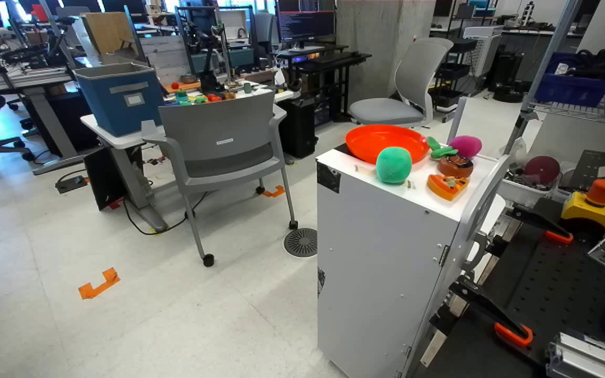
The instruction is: Put the green object on the orange plate
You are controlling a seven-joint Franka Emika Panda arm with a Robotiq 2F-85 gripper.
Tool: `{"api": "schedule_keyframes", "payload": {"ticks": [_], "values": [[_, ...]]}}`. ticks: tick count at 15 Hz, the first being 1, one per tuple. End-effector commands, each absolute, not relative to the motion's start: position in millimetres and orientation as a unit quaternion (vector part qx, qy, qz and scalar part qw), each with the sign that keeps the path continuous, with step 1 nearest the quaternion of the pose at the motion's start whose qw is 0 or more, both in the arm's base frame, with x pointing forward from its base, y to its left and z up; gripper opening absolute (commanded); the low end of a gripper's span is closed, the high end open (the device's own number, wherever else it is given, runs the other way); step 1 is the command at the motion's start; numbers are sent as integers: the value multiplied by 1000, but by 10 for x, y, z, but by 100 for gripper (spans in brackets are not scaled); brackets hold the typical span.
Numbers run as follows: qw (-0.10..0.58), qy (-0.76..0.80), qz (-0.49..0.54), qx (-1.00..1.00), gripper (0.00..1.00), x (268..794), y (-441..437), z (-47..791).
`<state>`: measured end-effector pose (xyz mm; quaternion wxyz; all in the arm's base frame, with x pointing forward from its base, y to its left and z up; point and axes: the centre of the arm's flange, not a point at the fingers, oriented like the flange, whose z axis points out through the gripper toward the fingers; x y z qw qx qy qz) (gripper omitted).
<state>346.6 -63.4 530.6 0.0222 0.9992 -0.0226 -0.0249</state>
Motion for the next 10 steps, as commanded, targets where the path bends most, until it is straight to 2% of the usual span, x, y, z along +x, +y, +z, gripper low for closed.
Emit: {"api": "schedule_keyframes", "payload": {"ticks": [1,10], "values": [[11,-56,5,998,100,3663,-645,5328],[-11,-20,9,1000,100,3777,-625,5329]]}}
